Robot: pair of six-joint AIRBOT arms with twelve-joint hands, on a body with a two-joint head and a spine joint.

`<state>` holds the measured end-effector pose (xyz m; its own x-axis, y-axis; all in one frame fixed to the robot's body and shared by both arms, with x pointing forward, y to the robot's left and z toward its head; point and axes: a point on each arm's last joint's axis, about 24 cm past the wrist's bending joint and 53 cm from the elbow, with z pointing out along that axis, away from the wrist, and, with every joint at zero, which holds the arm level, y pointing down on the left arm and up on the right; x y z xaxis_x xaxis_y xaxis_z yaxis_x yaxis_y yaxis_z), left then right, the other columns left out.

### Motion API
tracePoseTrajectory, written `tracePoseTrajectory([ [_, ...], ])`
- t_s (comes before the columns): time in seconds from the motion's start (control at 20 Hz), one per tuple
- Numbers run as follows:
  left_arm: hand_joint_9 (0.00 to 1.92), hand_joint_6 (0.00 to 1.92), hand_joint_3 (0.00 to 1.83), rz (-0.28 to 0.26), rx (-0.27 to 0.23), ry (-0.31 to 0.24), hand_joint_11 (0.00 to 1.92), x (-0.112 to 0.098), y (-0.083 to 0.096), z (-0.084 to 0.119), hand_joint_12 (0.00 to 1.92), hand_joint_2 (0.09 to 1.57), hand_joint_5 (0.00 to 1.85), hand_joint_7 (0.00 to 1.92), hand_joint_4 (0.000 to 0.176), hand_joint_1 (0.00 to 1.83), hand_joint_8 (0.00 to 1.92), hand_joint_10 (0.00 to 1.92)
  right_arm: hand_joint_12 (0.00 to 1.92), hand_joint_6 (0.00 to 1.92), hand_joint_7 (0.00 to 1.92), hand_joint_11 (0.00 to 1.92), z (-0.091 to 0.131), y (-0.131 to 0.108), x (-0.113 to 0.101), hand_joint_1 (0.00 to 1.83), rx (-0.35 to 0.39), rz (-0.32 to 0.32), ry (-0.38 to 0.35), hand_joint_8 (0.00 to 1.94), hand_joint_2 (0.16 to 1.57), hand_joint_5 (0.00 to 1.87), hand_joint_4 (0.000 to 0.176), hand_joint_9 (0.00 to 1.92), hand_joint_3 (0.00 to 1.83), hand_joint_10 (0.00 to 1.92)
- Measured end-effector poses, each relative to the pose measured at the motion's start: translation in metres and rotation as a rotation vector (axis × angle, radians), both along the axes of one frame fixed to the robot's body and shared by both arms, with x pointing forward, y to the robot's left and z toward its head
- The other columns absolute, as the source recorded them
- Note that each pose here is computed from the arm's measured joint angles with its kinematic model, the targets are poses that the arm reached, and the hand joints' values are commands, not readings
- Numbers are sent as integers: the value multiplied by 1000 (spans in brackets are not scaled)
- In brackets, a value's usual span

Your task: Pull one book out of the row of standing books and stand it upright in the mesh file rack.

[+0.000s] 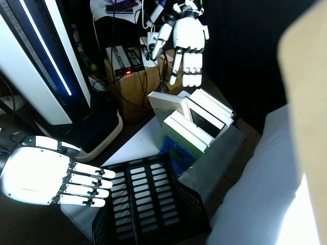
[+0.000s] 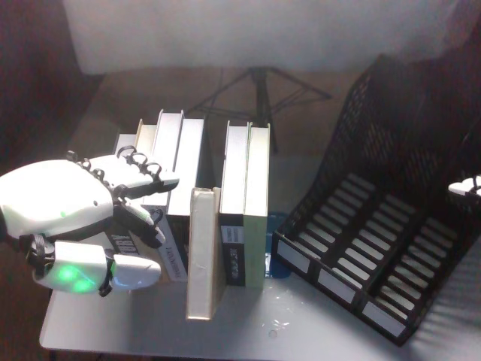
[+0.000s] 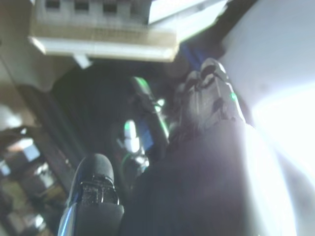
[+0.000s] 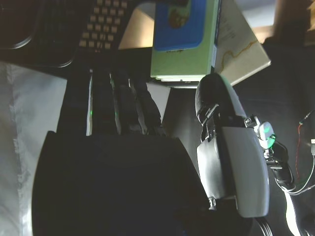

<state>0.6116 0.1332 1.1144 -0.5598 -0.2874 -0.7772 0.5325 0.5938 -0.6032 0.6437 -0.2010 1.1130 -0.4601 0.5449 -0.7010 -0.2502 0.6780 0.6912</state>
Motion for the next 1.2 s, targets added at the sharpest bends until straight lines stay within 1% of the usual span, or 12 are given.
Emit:
tracePoseTrajectory([
  [0.15, 0, 138, 0, 19, 0, 8, 0, 5, 2, -4, 0, 1271, 794, 61, 26, 0, 5, 0, 0, 0, 0, 0, -1, -1, 0, 328, 2, -4, 2, 0, 1337, 0, 0, 0, 2, 0],
  [0.25, 0, 123, 0, 48, -3, 29, 0, 7, 9, -12, 0, 1271, 765, 73, 29, 0, 10, 0, 0, 0, 0, 0, -1, 0, -1, 366, -2, 0, 3, 0, 1325, 0, 0, 0, 0, 0],
  [0.35, 0, 109, 2, 102, -7, 66, 0, 7, 23, -25, 0, 1283, 744, 103, 5, 0, 19, 0, 0, 0, 0, 0, -1, 4, -3, 385, -18, 25, -7, 0, 1295, 0, 0, 0, 0, 0],
  [0.55, 0, 21, 0, 238, -92, 83, 0, 2, 60, -26, 0, 1262, 565, 123, 0, 0, 17, 0, 0, 0, 0, 0, 8, 33, -14, 451, -46, 126, -46, 0, 1223, 0, 0, 0, 0, 0],
  [0.65, 0, 0, 15, 284, -141, 46, 0, 3, 77, -11, 0, 1315, 347, 55, 13, 0, 0, 0, 0, 0, 0, 0, 28, 51, -13, 518, -47, 180, -107, 0, 1195, 0, 0, 0, 0, 0],
  [0.75, 0, 0, 16, 323, -199, 10, 0, 6, 88, 4, 0, 1325, 149, 5, 28, 0, 0, 0, 0, 0, 0, 0, 41, 65, -15, 489, -45, 224, -145, 0, 1194, 0, 0, 0, 0, 0],
  [0.9, 0, 0, 15, 390, -246, -21, 0, 10, 107, 13, 0, 1326, 134, 2, 30, 0, 0, 0, 0, 0, 0, 0, 47, 94, -16, 481, -72, 311, -165, 0, 1195, 0, 0, 0, 0, 0],
  [0.95, 0, 0, 17, 419, -261, -33, 0, 12, 117, 16, 0, 1333, 26, 8, 39, 0, 3, 0, 0, 0, 0, 0, 49, 109, -16, 522, -89, 349, -179, 0, 1175, 0, 1, 0, 0, 0],
  [1.0, 0, 0, 17, 439, -265, -48, 0, 15, 125, 19, 0, 1333, 26, 8, 39, 0, 3, 0, 0, 0, 0, 0, 53, 118, -15, 522, -107, 379, -197, 0, 1175, 0, 1, 0, 0, 0],
  [1.05, 64, 0, 0, 462, -270, -64, 0, 19, 134, 22, 476, 1379, 4, 8, 16, 84, 35, 0, 0, 0, 0, 0, 56, 127, -14, 568, -116, 402, -208, 0, 1154, 0, 0, 0, 0, 0],
  [1.1, 108, 0, 0, 514, -292, -96, 0, 28, 151, 29, 994, 1347, 0, 41, 0, 177, 6, 10, 0, 0, 0, 0, 60, 143, -13, 672, -132, 449, -223, 0, 1106, 0, 0, 0, 0, 0],
  [1.2, 119, 0, 0, 580, -315, -114, 0, 34, 169, 32, 1133, 1326, 0, 53, 0, 165, 3, 11, 0, 0, 0, 0, 61, 167, -13, 656, -190, 514, -250, 0, 1070, 0, 0, 0, 0, 0],
])
